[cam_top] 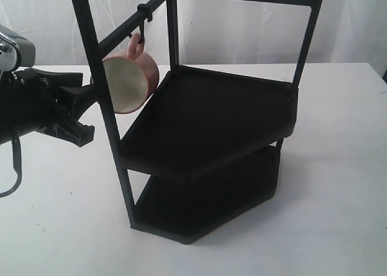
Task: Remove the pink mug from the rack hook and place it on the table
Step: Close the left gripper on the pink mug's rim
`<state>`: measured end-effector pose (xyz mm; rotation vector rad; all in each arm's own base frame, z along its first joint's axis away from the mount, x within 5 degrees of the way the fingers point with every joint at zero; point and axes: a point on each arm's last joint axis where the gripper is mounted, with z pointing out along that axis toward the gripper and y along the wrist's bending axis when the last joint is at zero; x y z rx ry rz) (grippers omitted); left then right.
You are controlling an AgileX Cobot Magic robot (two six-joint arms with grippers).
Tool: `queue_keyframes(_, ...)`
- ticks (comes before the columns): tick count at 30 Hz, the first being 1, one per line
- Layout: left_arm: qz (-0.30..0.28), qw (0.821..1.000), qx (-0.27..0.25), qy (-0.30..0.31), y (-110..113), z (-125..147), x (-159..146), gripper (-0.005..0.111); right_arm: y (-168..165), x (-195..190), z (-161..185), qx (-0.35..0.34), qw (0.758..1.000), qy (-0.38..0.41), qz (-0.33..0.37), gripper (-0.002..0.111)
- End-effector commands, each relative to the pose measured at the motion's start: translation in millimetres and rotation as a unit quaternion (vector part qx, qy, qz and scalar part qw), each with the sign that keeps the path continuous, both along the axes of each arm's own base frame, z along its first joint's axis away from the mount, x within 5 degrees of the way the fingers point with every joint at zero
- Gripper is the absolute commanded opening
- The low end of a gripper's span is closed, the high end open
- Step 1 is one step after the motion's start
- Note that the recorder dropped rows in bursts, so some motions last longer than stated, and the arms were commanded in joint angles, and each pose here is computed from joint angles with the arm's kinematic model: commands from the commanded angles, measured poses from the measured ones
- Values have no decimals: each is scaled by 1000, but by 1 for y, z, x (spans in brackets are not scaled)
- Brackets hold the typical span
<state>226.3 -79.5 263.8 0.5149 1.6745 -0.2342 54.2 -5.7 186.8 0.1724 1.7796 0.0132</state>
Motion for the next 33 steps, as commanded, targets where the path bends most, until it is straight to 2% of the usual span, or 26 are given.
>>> queue_keyframes(1, 5, 1000, 4, -2, 0, 1, 1, 44, -1, 0, 0, -3, 1000, -4, -5, 0)
queue_keyframes(7, 4, 999, 31, -27, 1, 2, 3, 44, -1, 0, 0, -3, 1000, -4, -5, 0)
queue_keyframes(19, -1, 999, 30, -23, -8, -1, 29, 44, -1, 0, 0, -3, 1000, -4, -5, 0)
queue_keyframes(33, 2, 1000, 16, -26, -10, 4, 39, 44, -1, 0, 0, -3, 1000, -4, -5, 0)
